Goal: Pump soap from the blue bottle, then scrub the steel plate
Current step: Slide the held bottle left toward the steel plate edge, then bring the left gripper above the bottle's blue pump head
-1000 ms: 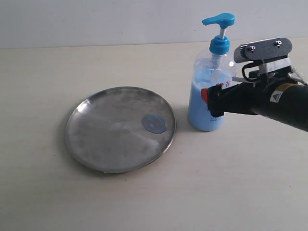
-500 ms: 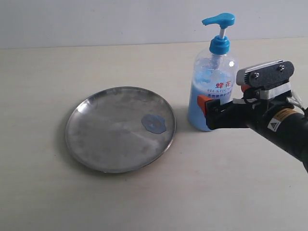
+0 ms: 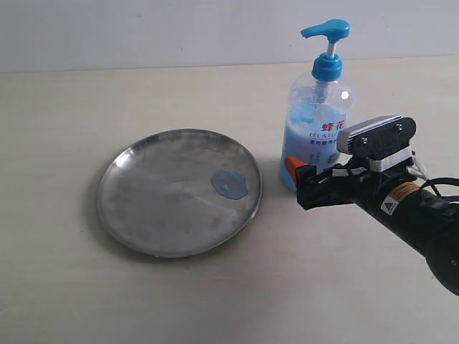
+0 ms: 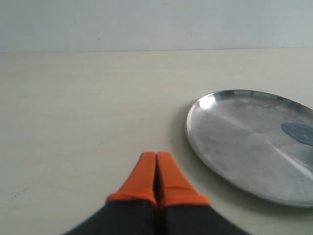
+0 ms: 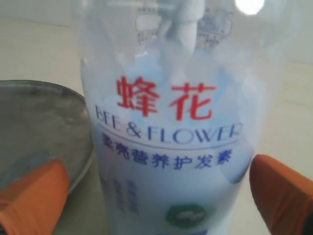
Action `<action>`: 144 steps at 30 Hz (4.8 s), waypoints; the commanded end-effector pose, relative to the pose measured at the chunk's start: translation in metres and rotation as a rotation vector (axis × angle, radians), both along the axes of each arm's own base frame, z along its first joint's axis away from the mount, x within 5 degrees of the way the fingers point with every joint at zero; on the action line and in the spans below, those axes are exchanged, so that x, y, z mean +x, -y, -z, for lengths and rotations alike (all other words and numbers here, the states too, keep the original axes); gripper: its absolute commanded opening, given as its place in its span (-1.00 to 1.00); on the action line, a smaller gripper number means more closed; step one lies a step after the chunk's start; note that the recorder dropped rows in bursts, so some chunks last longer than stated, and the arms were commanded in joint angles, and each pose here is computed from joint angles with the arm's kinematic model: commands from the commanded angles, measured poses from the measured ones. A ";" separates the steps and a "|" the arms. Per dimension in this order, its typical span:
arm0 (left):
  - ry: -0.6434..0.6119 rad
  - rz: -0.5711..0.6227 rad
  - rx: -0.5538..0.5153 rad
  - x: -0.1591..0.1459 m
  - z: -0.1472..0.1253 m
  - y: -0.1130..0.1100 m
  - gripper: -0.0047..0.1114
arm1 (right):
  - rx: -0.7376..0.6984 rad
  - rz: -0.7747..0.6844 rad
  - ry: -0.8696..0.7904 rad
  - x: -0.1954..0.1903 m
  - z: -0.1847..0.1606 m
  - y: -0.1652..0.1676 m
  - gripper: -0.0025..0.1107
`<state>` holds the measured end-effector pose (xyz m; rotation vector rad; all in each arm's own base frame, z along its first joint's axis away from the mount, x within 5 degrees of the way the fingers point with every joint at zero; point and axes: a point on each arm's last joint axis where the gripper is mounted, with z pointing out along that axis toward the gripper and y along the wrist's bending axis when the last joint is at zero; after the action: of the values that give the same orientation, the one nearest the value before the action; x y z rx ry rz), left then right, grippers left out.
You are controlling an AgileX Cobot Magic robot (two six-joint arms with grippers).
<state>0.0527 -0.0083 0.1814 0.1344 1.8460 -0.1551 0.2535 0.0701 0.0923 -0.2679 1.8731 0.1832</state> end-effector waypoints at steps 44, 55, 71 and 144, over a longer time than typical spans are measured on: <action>0.011 0.004 -0.005 0.000 0.000 0.000 -0.92 | 0.034 -0.018 0.152 0.067 -0.026 -0.032 -0.96; 0.011 0.004 -0.005 0.000 0.000 0.000 -0.92 | -0.062 0.030 0.139 0.069 -0.028 -0.056 -0.96; 0.006 0.005 -0.004 0.008 -0.039 0.002 -0.92 | -0.107 0.031 0.143 0.071 -0.028 -0.056 -0.96; -0.060 0.185 -0.062 0.092 -0.146 0.052 -0.92 | -0.273 -0.025 0.275 0.087 -0.018 -0.064 -0.96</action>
<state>0.1354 -0.0500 0.3215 0.2248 1.8579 -0.3160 0.3344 0.1332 0.0944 -0.5286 1.7283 -0.0674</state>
